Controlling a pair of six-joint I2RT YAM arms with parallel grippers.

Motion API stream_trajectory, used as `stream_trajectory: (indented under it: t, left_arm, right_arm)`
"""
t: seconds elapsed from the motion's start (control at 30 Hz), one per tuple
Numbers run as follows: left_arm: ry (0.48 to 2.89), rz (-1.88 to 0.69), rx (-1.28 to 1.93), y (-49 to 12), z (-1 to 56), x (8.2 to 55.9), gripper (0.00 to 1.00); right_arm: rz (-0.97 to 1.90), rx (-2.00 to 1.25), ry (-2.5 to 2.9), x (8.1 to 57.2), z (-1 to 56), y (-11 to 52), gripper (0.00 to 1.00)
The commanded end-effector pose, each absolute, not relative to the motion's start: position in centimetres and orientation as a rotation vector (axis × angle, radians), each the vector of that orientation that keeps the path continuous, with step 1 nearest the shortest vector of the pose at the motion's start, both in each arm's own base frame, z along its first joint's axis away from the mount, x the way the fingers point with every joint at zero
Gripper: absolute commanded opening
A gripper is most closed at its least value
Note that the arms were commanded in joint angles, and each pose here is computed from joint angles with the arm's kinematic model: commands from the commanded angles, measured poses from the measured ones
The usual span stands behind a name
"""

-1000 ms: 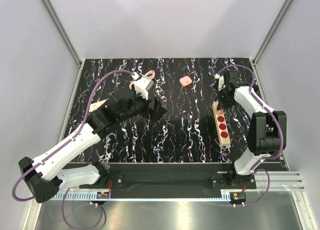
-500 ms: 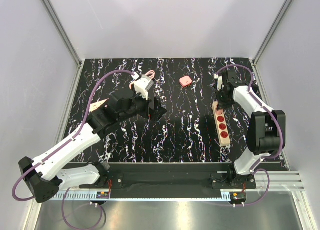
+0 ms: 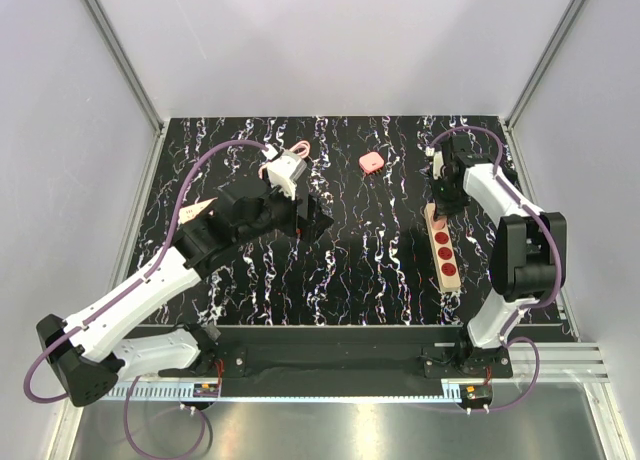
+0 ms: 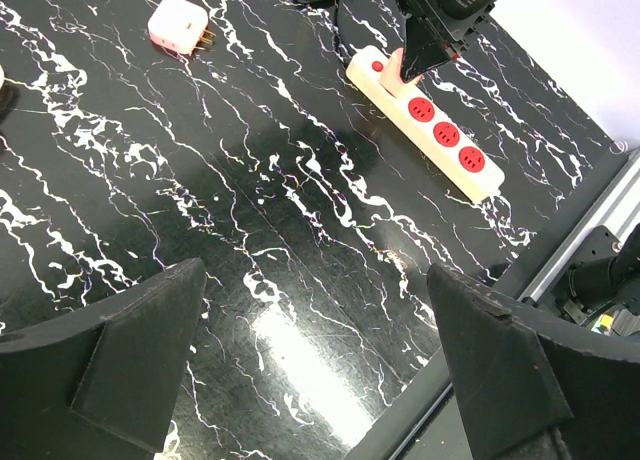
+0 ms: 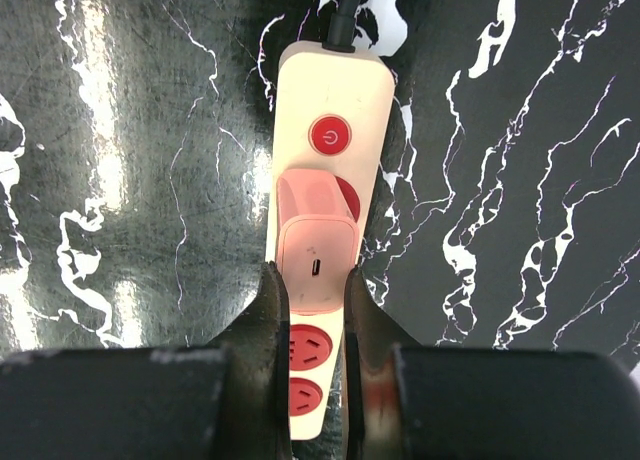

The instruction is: Insert the plug

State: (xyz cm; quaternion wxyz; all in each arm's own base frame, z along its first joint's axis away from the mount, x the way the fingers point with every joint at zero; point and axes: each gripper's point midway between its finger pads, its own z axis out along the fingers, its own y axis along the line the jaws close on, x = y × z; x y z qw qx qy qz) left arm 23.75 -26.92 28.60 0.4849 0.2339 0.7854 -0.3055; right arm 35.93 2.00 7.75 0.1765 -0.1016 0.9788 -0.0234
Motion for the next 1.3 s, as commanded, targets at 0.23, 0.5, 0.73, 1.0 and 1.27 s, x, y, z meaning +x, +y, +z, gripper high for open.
stream_trajectory:
  t: [0.23, 0.5, 0.73, 1.0, 1.27]
  left_arm:
    - [1.835, -0.747, 0.549, -26.7, 30.5, 24.1, 0.99]
    - [1.837, -0.746, 0.551, -26.8, 30.4, 24.1, 0.99]
    - [1.841, -0.743, 0.553, -26.9, 30.3, 24.2, 0.99]
    - [1.836, -0.743, 0.552, -26.8, 30.4, 24.2, 0.99]
    - [1.839, -0.755, 0.556, -27.0, 30.4, 24.1, 0.99]
  right_arm:
    - [-0.141, -0.365, 2.724, 40.6, 6.2, 1.7, 0.0]
    - [-0.195, -0.382, 2.671, 42.9, 6.3, 1.2, 0.0]
    - [-0.218, -0.357, 2.63, 44.3, 7.2, 1.0, 0.0]
    - [-0.243, -0.312, 2.599, 44.1, 8.5, 0.7, 0.0]
    - [-0.199, -0.325, 2.577, 41.9, 9.8, 1.0, 0.7]
